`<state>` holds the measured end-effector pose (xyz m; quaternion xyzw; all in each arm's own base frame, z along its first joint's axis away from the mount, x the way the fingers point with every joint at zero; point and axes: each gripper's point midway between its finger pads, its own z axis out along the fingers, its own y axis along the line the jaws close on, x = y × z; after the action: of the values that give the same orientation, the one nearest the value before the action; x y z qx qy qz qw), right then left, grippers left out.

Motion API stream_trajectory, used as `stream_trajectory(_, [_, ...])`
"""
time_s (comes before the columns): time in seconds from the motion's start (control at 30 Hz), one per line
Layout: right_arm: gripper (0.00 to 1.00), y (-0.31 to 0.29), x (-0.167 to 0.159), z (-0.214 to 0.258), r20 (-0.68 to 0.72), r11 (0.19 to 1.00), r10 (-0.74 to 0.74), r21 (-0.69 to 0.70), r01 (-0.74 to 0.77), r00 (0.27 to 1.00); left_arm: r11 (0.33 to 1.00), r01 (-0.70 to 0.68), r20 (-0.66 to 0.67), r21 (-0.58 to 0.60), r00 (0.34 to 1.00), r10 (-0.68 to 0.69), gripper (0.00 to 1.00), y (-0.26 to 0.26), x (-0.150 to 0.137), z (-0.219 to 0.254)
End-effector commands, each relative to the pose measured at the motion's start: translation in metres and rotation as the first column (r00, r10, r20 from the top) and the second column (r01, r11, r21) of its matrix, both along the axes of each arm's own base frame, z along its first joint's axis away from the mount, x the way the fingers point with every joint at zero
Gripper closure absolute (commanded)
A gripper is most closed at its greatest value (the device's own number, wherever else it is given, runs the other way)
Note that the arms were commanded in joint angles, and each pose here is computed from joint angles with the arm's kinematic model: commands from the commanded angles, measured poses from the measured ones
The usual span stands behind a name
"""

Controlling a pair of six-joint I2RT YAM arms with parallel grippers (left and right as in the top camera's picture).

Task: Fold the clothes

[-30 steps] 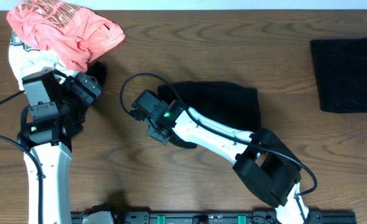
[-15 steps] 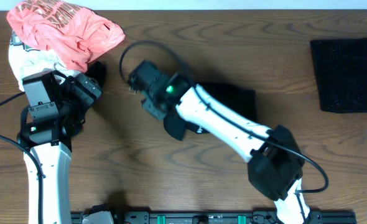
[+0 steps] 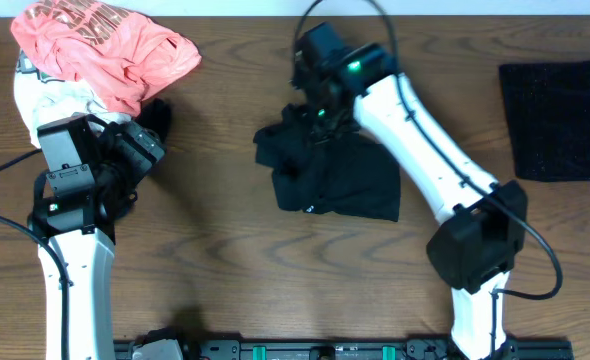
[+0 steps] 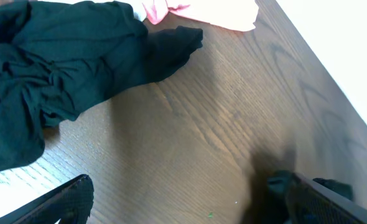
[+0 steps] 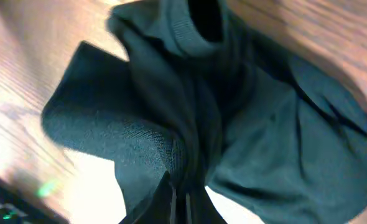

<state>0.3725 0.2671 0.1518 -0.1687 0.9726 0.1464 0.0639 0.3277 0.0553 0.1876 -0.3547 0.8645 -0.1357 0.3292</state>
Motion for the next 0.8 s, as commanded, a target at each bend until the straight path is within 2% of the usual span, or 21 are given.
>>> stream_trajectory(0.0, [0.99, -0.013, 0.007, 0.011, -0.056, 0.994, -0.07, 0.075, 0.074, 0.996, 0.999, 0.015, -0.005, 0.034, 1.0, -0.014, 0.02, 0.004, 0.0, 0.002])
stream_trajectory(0.33, [0.99, -0.108, 0.029, 0.005, -0.129, 0.958, -0.283, -0.006, 0.285, 0.95, 0.999, 0.014, -0.006, 0.034, 1.0, -0.014, 0.02, 0.004, 0.0, 0.001])
stream_trajectory(0.6, [0.99, -0.18, 0.022, -0.003, -0.182, 0.904, -0.426, -0.129, 0.408, 0.886, 1.0, 0.015, -0.026, 0.028, 1.0, -0.014, 0.02, 0.004, 0.002, -0.005])
stream_trajectory(0.77, [0.99, -0.206, 0.007, -0.03, -0.228, 0.877, -0.471, -0.224, 0.425, 0.852, 1.0, 0.016, -0.045, 0.022, 0.999, -0.015, 0.02, 0.005, 0.003, -0.011])
